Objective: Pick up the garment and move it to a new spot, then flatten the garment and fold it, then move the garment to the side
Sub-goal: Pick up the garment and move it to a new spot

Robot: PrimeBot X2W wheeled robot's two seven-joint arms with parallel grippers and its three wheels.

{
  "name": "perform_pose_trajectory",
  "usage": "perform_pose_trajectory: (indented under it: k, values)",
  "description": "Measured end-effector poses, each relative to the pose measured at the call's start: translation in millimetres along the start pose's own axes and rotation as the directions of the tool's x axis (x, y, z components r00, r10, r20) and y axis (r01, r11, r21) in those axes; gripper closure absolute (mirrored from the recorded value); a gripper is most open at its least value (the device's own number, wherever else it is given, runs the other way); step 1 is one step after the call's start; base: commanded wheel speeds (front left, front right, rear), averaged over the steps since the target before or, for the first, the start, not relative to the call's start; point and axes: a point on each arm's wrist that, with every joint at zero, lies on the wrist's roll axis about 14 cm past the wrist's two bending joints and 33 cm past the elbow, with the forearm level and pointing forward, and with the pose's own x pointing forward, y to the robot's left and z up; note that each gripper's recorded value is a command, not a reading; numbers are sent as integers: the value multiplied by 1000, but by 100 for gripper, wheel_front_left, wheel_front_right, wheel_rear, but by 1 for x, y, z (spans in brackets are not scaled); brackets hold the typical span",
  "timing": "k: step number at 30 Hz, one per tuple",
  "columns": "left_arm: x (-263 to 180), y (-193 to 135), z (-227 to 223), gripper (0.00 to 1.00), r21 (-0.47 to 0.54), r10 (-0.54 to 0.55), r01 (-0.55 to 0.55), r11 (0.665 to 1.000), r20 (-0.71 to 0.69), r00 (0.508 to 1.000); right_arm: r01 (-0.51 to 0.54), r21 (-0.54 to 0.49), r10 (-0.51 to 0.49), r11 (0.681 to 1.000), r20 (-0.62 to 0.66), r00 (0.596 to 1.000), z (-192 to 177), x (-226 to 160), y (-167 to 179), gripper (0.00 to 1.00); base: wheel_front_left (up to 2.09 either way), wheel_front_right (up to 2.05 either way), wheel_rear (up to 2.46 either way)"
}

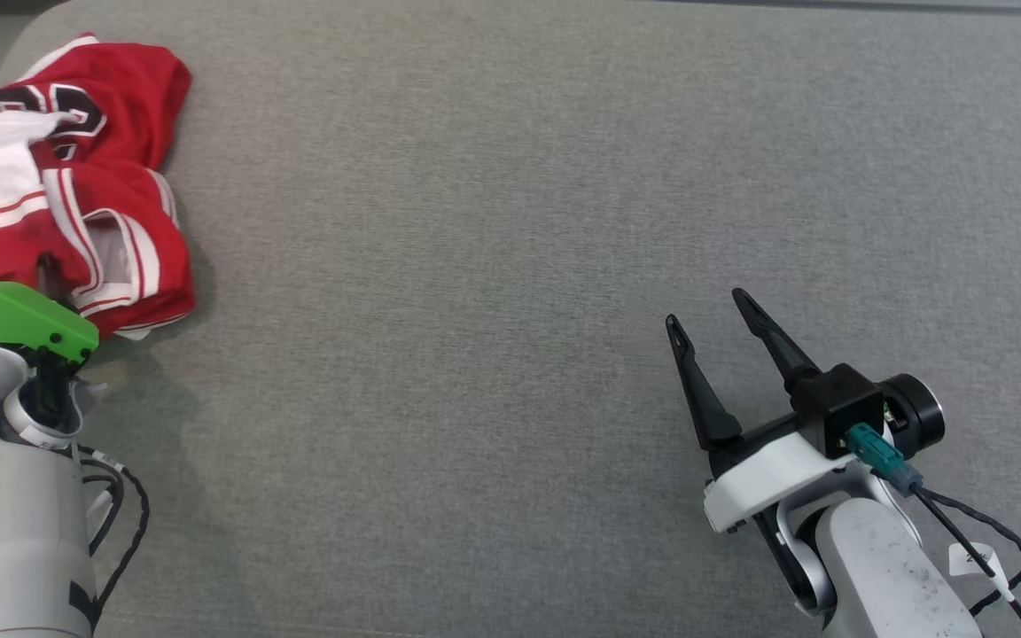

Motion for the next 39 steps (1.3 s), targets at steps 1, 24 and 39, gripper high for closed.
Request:
perform_pose_trajectory:
  k: [1,24,39]
  values:
    - [4,-1,-5,63,14,3,-3,1000,-15,1000,14,4,-14,1000,-9,1000,-4,-2,-5,0,0,0,0]
    - [-114,-186,201,100,363,-560,436,824,398,727,104,71,-110,992,87,990,31,-48,-8,0,0,0,0]
    - [-271,-405,134,100,502,-931,795,341,295,213,356,76,-364,931,157,918,55,-120,-72,0,0,0,0]
